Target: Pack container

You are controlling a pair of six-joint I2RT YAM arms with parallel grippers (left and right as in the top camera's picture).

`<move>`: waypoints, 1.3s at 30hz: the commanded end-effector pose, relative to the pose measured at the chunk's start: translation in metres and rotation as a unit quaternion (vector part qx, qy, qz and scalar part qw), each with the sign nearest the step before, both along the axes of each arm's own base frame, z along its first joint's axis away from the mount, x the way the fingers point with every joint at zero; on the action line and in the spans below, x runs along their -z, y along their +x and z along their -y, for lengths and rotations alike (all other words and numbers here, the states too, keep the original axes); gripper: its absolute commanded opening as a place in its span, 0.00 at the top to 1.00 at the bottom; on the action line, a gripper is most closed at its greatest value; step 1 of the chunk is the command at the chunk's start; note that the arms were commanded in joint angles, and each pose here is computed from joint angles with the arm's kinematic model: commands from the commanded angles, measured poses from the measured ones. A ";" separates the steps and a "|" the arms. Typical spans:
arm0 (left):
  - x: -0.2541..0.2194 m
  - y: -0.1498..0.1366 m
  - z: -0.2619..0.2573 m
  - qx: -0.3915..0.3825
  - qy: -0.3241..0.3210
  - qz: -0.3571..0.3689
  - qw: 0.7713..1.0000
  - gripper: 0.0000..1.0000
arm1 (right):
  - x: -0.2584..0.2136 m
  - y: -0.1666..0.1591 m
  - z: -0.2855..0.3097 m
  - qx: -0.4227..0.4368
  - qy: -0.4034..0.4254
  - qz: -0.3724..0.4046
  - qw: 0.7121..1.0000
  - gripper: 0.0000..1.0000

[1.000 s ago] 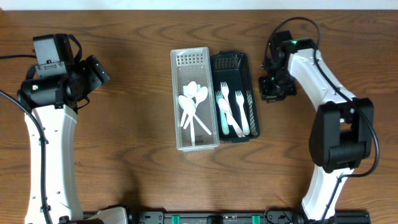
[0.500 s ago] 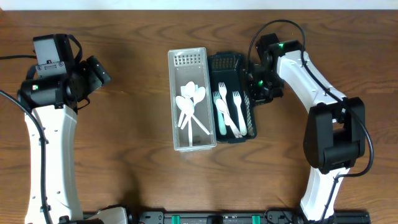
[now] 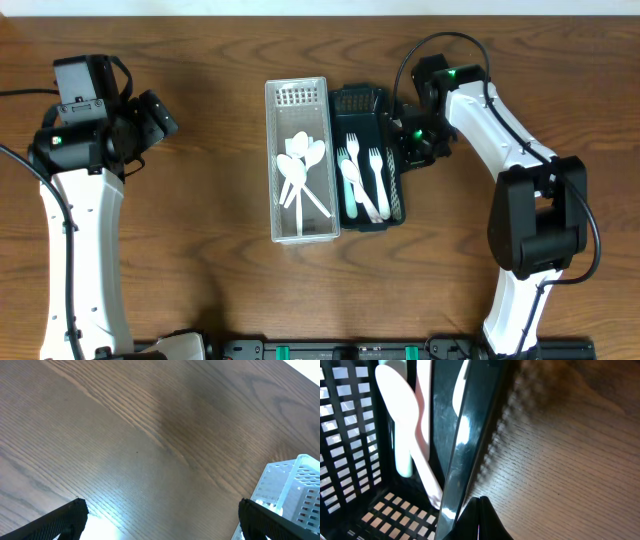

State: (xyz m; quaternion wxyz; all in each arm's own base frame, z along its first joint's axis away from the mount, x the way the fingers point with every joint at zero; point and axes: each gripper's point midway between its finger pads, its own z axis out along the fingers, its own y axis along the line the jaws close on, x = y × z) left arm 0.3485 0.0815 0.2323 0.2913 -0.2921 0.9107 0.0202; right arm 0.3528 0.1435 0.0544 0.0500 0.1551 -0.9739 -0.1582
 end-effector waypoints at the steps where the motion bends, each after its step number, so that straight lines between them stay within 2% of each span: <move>1: 0.000 0.001 -0.002 -0.007 -0.005 0.000 1.000 0.02 | 0.000 -0.005 -0.010 -0.013 0.024 -0.007 1.000 0.97; 11: 0.000 0.001 -0.002 -0.007 -0.005 0.000 1.000 0.02 | -0.004 -0.006 -0.018 -0.010 0.050 -0.013 0.999 0.96; 19: 0.000 0.001 -0.001 -0.006 -0.005 0.000 1.000 0.02 | 0.001 0.006 -0.009 0.014 0.024 0.006 1.000 0.94; 24: -0.001 0.003 -0.001 0.006 0.003 0.000 1.000 0.02 | 0.008 0.037 0.027 0.071 -0.067 0.061 0.993 0.94; 27: -0.008 0.014 0.002 0.046 0.029 0.018 0.998 0.02 | -0.001 0.077 0.056 0.111 -0.122 0.136 0.977 0.94; 30: -0.019 0.030 0.015 0.113 0.070 0.040 0.990 0.02 | -0.026 0.118 0.078 0.151 -0.138 0.209 0.956 0.91; 32: -0.025 0.040 0.030 0.162 0.096 0.052 0.981 0.02 | -0.046 0.142 0.092 0.174 -0.134 0.249 0.943 0.79; 35: -0.028 0.051 0.045 0.200 0.115 0.065 0.971 0.02 | -0.076 0.170 0.117 0.210 -0.126 0.299 0.922 0.35; 37: -0.029 0.056 0.048 0.202 0.115 0.073 0.970 0.02 | -0.093 0.188 0.133 0.229 -0.123 0.335 0.906 0.31; 39: -0.027 0.057 0.050 0.191 0.103 0.074 0.973 0.02 | -0.107 0.195 0.149 0.216 -0.131 0.356 0.900 0.16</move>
